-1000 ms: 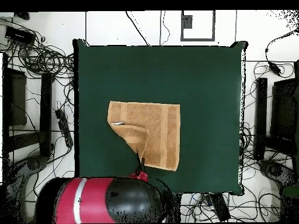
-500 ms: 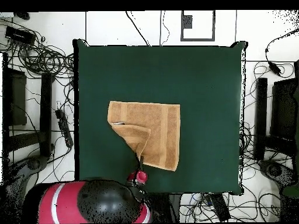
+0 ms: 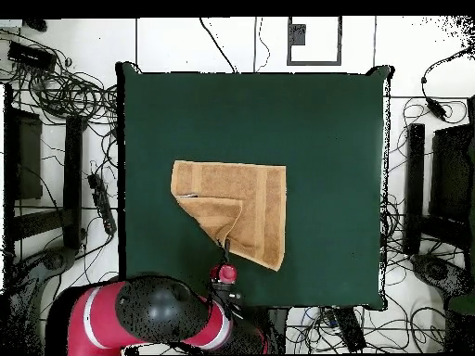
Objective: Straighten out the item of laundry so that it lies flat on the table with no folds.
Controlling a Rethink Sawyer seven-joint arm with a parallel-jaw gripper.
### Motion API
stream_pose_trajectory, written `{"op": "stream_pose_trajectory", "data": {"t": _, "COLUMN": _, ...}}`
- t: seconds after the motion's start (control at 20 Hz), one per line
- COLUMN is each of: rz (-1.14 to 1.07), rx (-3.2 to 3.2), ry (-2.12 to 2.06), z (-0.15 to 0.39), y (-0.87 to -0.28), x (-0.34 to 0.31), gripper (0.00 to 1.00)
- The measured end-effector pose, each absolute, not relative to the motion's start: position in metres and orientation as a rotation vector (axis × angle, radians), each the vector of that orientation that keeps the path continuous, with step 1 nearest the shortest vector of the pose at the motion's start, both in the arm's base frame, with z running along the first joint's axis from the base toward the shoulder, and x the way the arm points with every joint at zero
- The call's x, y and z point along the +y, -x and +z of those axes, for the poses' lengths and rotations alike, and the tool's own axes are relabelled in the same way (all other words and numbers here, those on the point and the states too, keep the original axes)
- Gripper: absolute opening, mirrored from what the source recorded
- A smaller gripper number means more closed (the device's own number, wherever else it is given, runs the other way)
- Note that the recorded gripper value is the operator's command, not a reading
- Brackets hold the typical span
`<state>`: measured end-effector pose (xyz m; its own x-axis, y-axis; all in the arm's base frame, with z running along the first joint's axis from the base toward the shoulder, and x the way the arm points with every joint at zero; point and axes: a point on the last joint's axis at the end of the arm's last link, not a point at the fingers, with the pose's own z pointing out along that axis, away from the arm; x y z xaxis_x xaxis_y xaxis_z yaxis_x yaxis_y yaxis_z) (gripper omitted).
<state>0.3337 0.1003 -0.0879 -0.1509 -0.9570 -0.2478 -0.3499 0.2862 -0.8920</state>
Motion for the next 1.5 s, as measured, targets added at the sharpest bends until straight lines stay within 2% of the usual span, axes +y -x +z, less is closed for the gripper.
{"op": "stream_pose_trajectory", "data": {"t": 0.25, "rz": -0.916, "rx": 1.644, "ry": 1.229, "z": -0.107, "y": -0.335, "x": 0.093, "gripper": 0.0}}
{"op": "stream_pose_trajectory", "data": {"t": 0.75, "rz": -1.067, "rx": 1.697, "ry": 1.204, "z": -0.109, "y": -0.355, "x": 0.076, "gripper": 0.0}}
{"op": "stream_pose_trajectory", "data": {"t": 0.8, "rz": -1.111, "rx": 1.73, "ry": 1.182, "z": -0.108, "y": -0.362, "x": 0.071, "gripper": 1.0}}
{"op": "stream_pose_trajectory", "data": {"t": 1.5, "rz": -1.18, "rx": 1.853, "ry": 1.139, "z": -0.094, "y": -0.387, "x": 0.076, "gripper": 1.0}}
